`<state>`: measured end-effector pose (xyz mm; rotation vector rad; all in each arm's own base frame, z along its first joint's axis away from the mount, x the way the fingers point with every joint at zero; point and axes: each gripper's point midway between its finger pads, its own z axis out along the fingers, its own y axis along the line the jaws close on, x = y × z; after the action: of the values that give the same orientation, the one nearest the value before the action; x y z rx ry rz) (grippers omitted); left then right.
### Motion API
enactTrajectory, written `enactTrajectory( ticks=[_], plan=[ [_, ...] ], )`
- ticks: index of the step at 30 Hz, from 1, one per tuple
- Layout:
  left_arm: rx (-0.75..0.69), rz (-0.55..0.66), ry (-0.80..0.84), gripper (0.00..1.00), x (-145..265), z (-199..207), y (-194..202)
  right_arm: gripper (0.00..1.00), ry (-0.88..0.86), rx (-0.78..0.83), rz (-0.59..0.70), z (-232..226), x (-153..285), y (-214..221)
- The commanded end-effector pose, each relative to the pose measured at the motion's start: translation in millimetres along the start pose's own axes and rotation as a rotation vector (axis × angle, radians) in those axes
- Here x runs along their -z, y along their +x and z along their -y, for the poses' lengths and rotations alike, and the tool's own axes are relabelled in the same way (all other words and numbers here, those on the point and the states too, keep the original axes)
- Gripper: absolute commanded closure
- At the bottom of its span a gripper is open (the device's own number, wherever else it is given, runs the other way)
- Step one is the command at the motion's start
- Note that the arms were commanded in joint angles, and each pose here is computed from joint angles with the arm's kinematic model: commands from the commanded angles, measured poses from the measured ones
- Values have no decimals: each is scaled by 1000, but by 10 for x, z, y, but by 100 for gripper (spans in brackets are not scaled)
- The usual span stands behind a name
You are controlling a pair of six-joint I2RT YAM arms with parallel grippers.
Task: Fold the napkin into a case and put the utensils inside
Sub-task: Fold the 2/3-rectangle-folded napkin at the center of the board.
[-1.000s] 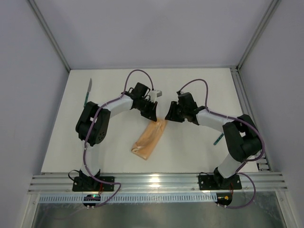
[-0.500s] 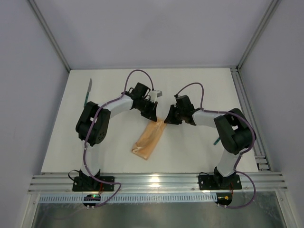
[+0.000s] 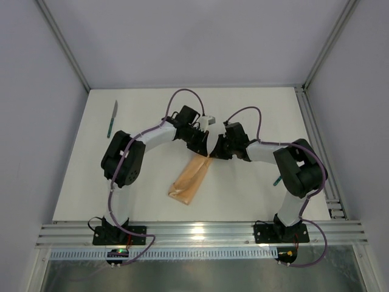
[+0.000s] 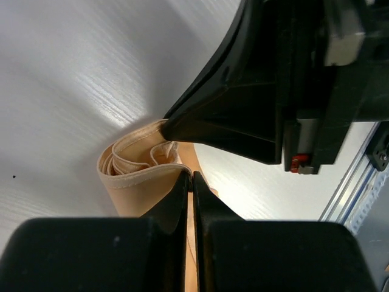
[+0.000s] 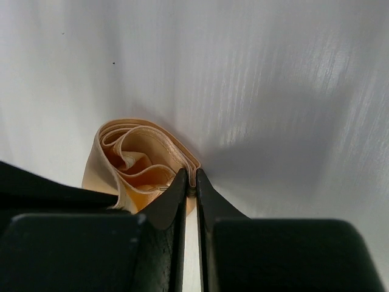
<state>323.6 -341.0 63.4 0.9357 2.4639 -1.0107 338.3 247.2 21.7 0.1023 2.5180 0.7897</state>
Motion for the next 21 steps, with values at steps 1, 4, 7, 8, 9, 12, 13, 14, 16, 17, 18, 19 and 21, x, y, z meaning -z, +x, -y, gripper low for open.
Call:
enactTrajectory(
  ticks=[1,4,7,8,9,12,13,14,16,17,18,19,21],
  plan=[
    [16,-21,-21,100,-67,-96,18,96,-46,12,46,-143,55,-118],
    [21,-50,-49,100,-108,-183,103,96,-52,21,46,-160,78,-130],
    [29,-63,-54,100,-143,-217,130,91,-52,35,43,-193,109,-153],
    [27,-59,-57,100,-147,-224,110,90,-46,46,38,-185,120,-149],
    [29,-58,-58,100,-146,-232,107,87,-51,56,48,-220,154,-189],
    [32,-46,-47,100,-152,-217,78,79,-35,85,71,-241,252,-266],
    [33,-42,-44,99,-151,-218,70,75,-30,95,84,-251,284,-300],
    [37,-38,-39,99,-141,-216,59,73,4,110,76,-191,324,-283],
    [53,-30,-16,99,-135,-193,43,69,14,133,104,-214,435,-346],
    [59,-24,-10,99,-129,-190,34,68,27,142,111,-196,468,-348],
    [69,-20,-5,99,-127,-182,23,68,32,159,115,-174,500,-335],
    [72,-17,9,99,-124,-163,15,68,20,174,139,-222,582,-361],
    [82,-7,27,98,-117,-135,-25,67,1,215,155,-248,610,-294]
  ],
)
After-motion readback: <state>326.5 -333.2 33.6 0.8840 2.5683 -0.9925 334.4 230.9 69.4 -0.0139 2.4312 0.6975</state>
